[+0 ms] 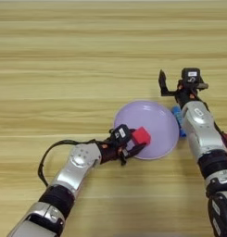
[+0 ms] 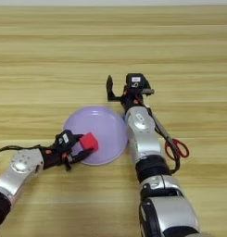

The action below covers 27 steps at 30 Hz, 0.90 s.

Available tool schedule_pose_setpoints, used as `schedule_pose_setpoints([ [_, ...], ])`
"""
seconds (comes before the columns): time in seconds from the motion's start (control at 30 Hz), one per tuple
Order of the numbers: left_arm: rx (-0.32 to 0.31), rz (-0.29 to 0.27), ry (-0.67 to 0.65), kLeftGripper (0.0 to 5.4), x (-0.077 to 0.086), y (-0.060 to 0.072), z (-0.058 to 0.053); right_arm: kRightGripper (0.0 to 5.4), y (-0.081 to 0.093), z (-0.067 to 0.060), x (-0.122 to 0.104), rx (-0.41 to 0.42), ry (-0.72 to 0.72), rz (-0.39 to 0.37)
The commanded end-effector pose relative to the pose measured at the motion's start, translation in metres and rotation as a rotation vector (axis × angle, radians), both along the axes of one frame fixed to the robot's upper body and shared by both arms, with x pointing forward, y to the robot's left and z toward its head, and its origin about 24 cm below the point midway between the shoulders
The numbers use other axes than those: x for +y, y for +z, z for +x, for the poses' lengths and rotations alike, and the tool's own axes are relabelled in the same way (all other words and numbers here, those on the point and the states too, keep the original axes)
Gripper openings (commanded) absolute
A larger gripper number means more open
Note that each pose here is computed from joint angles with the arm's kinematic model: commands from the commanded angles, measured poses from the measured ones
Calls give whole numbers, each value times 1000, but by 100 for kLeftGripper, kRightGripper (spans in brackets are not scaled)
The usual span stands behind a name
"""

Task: Move the objects on the table

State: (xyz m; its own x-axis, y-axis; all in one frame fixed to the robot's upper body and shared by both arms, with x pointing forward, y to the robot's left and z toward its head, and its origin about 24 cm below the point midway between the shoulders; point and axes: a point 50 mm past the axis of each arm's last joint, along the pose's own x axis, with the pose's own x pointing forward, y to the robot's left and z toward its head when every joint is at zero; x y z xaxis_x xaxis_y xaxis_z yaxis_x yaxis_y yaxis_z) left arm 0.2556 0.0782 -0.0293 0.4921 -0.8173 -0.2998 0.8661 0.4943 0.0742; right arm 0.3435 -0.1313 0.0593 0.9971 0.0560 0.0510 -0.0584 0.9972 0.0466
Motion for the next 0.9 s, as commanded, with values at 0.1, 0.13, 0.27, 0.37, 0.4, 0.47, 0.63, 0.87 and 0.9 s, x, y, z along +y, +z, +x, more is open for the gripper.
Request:
schedule_pose_setpoints([
  [0.1, -7, 14, -46, 228, -9, 0, 1, 540, 4, 4, 2, 2, 3, -6],
  [0.13, -6, 15, -48, 228, -10, 0, 1, 540, 4, 4, 2, 2, 3, -6],
  [0.27, -9, 25, -63, 264, -11, -1, 1, 540, 4, 4, 2, 3, 4, -6],
  [0.37, -12, 30, -65, 287, -11, -1, 0, 540, 4, 4, 3, 4, 7, -7],
  [0.4, -14, 31, -62, 293, -11, -1, 1, 540, 4, 4, 3, 5, 8, -8],
  [0.47, -16, 33, -58, 308, -11, -1, 1, 540, 3, 4, 3, 6, 9, -8],
  [0.63, -21, 35, -57, 351, -12, 0, 1, 540, 3, 4, 3, 7, 11, -9],
  [0.87, -23, 36, -53, 416, -11, 0, 2, 540, 3, 4, 4, 8, 15, -9],
  [0.9, -23, 35, -52, 425, -11, 0, 2, 540, 3, 4, 4, 8, 15, -9],
])
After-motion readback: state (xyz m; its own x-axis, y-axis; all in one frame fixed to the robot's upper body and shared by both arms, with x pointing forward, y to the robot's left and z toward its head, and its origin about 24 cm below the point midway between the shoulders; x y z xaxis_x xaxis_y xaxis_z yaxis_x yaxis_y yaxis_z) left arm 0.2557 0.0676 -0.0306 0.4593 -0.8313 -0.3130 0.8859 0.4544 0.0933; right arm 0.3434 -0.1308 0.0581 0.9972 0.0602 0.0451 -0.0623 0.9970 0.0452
